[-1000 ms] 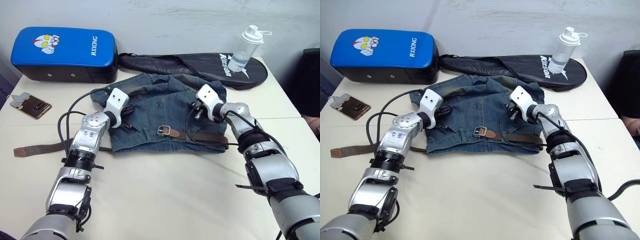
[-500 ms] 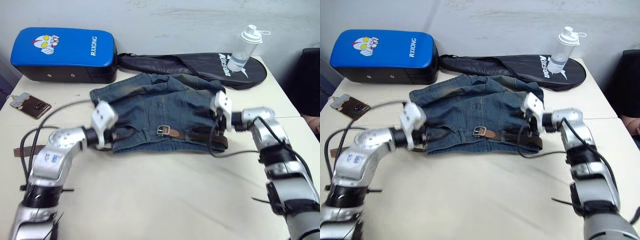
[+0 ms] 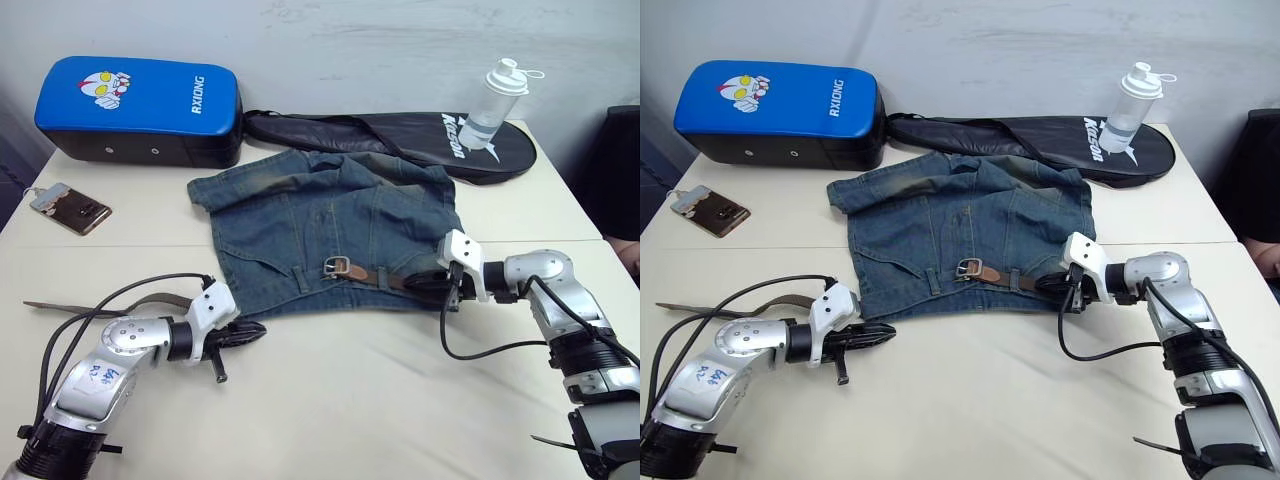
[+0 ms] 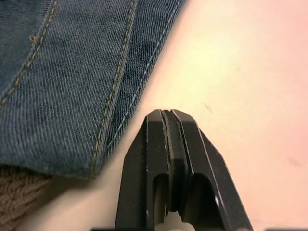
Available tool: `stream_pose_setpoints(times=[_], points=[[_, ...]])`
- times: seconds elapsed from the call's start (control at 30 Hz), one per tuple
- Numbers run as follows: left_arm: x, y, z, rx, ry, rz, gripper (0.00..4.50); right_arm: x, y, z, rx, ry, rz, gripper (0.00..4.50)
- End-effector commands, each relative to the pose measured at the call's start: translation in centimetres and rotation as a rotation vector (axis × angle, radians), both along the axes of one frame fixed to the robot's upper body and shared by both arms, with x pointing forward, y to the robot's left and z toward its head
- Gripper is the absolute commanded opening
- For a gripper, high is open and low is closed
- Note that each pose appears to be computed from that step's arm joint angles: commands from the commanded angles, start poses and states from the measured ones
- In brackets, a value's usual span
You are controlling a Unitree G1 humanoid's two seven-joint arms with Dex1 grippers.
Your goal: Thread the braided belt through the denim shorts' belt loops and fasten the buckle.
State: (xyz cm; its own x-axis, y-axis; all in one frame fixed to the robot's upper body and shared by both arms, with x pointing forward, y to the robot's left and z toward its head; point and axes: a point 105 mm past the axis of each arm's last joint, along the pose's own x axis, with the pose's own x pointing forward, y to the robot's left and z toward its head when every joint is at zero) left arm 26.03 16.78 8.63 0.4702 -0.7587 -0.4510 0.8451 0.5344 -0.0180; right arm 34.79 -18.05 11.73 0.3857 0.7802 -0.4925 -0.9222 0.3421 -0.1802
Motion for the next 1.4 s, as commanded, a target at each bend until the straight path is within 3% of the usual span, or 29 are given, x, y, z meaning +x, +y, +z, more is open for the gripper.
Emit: stream_pose_setpoints(times=[0.03,0.1,0.17,0.27,0.37,0.5,0.67,0.7,0.77,0.9,0.97,1.07,1.4], points=[[-0.2,0.5,5.9,-0.265,-0.092,0.083,0.0,-0.1,0.9,2.7,0.095,0.005,0.051,0.05],[-1.6,1.3,8.7,-0.41,-0.11,0.128,0.0,-0.7,1.7,4.3,0.134,0.007,0.109,0.05],[-3.6,2.5,10.1,-0.48,-0.102,0.181,0.0,-1.4,2.7,5.7,0.176,0.03,0.165,0.05],[-6.1,4.2,10.2,-0.46,-0.065,0.279,0.0,-1.8,4.0,7.0,0.196,0.044,0.202,0.05],[-7.3,8.8,10.4,-0.423,-0.082,0.559,0.0,-2.2,6.1,8.0,0.213,0.09,0.263,0.05],[-10.0,16.3,11.4,-0.564,-0.103,1.013,1.33,-2.4,9.3,9.9,0.209,0.038,0.404,1.39],[-13.1,19.1,9.5,-0.573,-0.065,1.324,3.5,-2.7,11.6,10.7,0.218,0.023,0.499,3.74],[-13.6,19.6,8.2,-0.551,-0.033,1.405,3.93,-2.6,11.9,10.8,0.218,0.011,0.504,4.26],[-14.2,20.1,6.9,-0.523,0.004,1.498,4.46,-2.5,12.2,10.8,0.219,-0.003,0.508,4.5],[-11.6,19.8,6.5,-0.863,-0.03,1.604,4.46,-2.5,12.4,10.7,0.197,-0.007,0.518,4.5],[-10.0,19.6,6.0,-0.945,-0.001,1.637,4.46,-2.4,12.4,10.9,0.199,-0.036,0.509,4.5],[-8.2,20.2,3.2,-0.904,0.144,1.781,4.46,-2.3,12.4,11.2,0.204,-0.059,0.489,4.5],[-0.6,23.1,1.9,-0.887,0.129,1.914,4.46,-2.4,10.3,11.1,0.155,-0.101,0.343,4.5]])
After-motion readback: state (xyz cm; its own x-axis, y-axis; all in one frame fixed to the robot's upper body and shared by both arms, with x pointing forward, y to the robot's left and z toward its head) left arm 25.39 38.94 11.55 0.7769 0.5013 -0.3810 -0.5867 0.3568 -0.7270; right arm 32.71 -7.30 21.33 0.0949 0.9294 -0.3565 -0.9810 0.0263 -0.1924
